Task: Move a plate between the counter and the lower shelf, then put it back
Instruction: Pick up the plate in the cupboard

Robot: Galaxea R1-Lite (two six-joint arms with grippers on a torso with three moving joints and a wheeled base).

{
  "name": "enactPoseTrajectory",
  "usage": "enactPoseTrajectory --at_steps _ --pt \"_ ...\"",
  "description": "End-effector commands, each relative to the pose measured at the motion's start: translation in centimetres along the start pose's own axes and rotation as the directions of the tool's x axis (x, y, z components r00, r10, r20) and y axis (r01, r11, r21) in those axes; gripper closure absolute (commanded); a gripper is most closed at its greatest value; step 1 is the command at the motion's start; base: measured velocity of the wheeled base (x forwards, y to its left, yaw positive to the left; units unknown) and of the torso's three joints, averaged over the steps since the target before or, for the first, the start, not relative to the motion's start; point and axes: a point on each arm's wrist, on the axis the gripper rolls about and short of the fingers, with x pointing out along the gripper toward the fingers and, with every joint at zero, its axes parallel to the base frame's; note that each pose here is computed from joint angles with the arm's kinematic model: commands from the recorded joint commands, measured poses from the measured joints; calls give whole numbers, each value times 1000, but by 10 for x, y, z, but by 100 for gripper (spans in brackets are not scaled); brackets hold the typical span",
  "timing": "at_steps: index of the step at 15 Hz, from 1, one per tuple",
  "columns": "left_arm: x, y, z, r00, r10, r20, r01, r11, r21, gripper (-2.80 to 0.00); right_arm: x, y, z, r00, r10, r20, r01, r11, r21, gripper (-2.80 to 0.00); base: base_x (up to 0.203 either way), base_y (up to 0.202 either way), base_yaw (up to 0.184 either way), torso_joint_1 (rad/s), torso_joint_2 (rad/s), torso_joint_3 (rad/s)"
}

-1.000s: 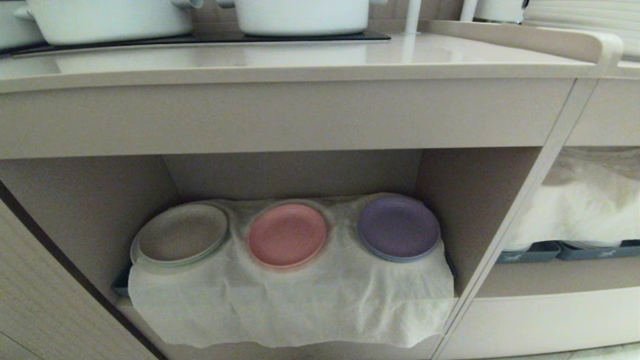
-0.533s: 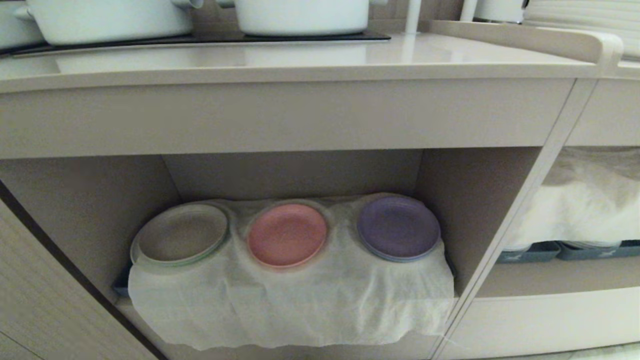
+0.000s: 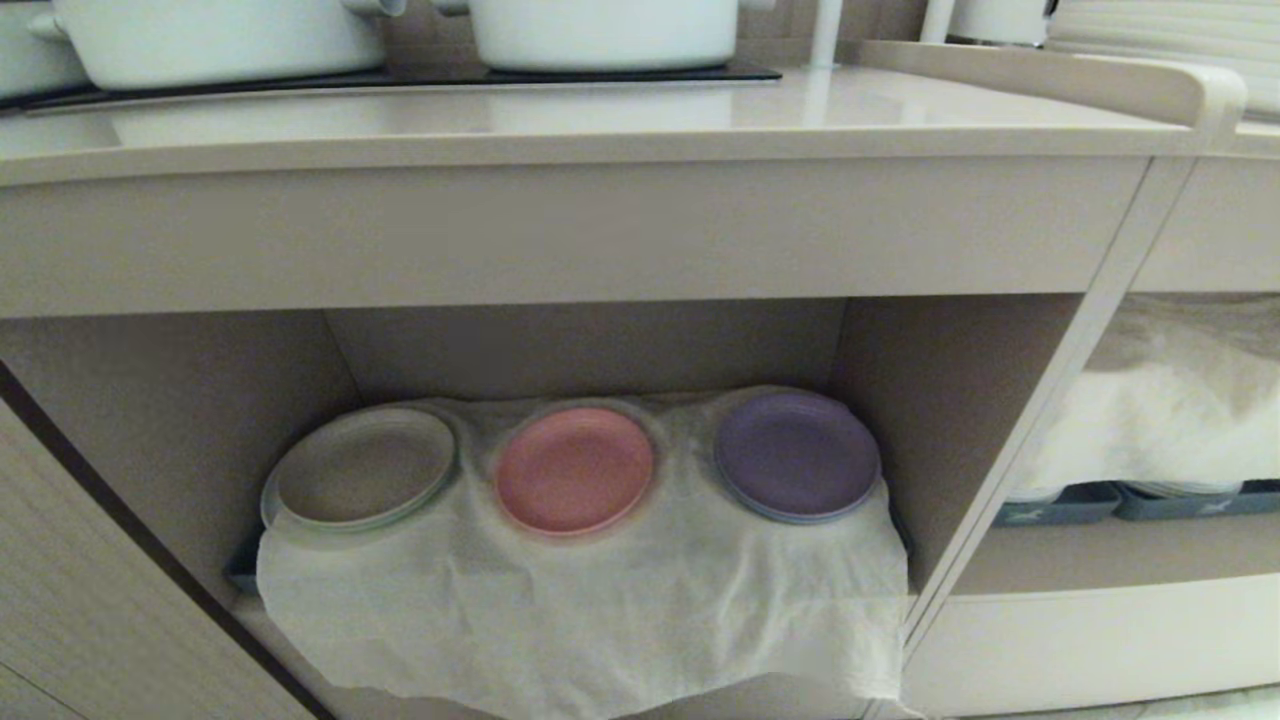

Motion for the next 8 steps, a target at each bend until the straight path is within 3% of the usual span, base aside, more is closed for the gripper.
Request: enactPoseTrajectory --at_steps 1,8 --pt "0 0 0 1000 0 1 0 1000 0 0 0 0 0 1000 0 1 0 1000 0 0 0 0 0 0 0 0" --pt "0 0 0 1000 0 7 0 1000 16 0 0 0 0 1000 0 1 0 1000 0 0 0 0 0 0 0 0"
